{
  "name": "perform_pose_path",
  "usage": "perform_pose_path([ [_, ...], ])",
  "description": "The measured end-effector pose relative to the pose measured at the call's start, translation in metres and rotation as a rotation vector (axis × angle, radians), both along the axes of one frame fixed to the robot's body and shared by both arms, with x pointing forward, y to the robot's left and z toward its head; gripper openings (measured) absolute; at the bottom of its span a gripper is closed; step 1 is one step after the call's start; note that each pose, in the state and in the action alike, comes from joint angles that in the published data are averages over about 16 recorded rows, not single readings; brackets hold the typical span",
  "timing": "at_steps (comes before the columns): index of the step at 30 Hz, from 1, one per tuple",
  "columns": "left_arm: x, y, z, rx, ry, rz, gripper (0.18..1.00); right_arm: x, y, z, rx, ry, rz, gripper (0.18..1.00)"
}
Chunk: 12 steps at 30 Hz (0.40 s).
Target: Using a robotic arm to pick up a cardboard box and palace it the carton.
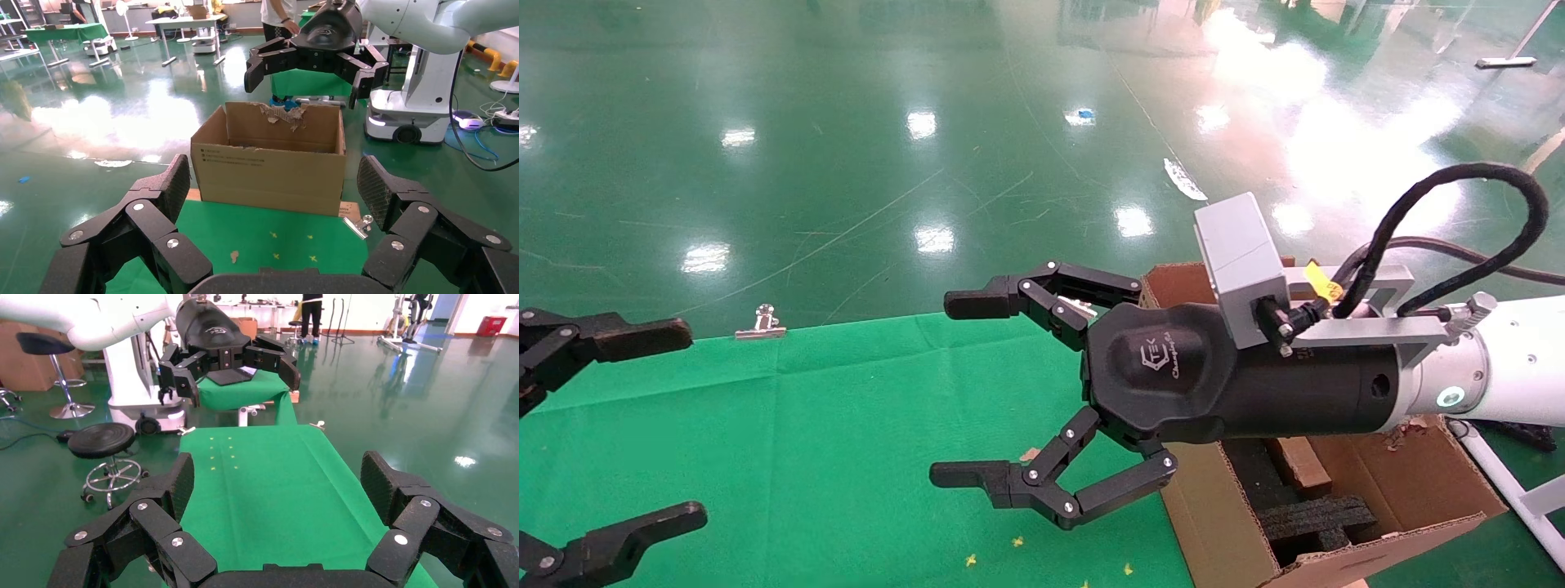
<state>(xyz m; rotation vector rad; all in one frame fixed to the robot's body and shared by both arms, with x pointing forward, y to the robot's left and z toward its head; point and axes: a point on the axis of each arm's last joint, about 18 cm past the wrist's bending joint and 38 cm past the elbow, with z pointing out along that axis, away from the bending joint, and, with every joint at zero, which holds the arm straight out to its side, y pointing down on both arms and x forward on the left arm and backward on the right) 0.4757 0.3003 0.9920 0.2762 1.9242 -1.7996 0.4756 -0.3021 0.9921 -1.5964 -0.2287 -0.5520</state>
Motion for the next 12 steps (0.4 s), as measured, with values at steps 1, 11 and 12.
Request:
perform_pose_path([
  [1,0.0,0.0,0.0,0.0,0.0,0.0,1.001,0.0,0.0,0.0,0.0,0.0,0.0,1.0],
  [11,0.0,0.0,0.0,0.0,0.0,0.0,1.001,0.0,0.0,0.0,0.0,0.0,0.0,1.0],
  [12,0.0,0.0,0.0,0.0,0.0,0.0,1.001,0.0,0.0,0.0,0.0,0.0,0.0,1.0],
])
